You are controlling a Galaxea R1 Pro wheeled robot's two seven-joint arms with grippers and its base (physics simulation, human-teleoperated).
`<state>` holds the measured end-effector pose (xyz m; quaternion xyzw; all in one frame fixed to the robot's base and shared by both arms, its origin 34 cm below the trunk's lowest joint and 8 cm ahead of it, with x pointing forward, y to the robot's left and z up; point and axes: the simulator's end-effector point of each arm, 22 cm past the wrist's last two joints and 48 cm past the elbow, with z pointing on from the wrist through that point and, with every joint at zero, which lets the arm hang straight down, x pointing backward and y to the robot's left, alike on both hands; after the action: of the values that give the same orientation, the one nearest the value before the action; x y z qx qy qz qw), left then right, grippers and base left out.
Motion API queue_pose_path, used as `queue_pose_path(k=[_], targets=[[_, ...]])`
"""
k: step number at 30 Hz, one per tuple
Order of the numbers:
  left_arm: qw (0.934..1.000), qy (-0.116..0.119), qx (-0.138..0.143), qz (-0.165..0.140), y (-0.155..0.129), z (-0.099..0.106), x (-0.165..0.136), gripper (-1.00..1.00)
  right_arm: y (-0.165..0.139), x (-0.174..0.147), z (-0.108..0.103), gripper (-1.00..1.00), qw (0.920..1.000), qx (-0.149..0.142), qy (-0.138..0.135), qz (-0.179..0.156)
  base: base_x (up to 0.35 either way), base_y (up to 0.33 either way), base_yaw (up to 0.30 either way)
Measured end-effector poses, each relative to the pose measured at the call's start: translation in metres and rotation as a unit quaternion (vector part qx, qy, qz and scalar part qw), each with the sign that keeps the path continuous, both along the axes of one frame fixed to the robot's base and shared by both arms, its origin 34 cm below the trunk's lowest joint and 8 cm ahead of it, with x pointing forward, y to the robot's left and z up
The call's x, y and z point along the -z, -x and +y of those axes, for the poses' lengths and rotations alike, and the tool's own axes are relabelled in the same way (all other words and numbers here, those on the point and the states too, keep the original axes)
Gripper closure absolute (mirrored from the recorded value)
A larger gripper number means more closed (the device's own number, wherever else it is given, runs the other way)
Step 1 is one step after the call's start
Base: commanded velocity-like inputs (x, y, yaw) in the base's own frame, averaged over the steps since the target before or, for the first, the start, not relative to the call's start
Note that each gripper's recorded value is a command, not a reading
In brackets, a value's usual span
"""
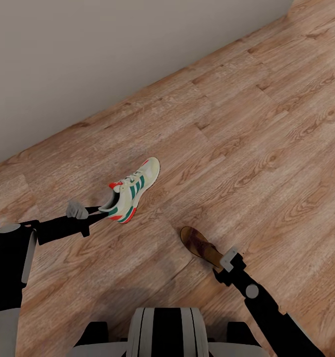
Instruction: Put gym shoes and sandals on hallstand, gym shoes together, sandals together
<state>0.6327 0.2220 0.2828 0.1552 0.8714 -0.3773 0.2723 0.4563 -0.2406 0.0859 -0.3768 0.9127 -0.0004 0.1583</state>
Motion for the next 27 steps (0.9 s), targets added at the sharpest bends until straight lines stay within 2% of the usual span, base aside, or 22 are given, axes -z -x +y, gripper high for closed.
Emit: queue_pose_path(k=[8,21,27], targets=[[1.0,0.0,0.0,0.0,0.0,0.0,0.0,1.0,0.011,0.006,0.009,-1.0,0.9999,0.005,-0.005,0.013,0.0,0.0,0.0],[1.0,0.0,0.0,0.001,0.0,0.0,0.0,1.0,0.017,0.01,0.007,-1.0,0.9997,0.007,-0.003,0.021,0.0,0.0,0.0],[0.9998,0.004,0.013,0.016,0.01,-0.01,0.015,1.0,0.012,0.018,0.006,-1.0,0.9997,0.007,-0.002,0.022,0.0,0.0,0.0]])
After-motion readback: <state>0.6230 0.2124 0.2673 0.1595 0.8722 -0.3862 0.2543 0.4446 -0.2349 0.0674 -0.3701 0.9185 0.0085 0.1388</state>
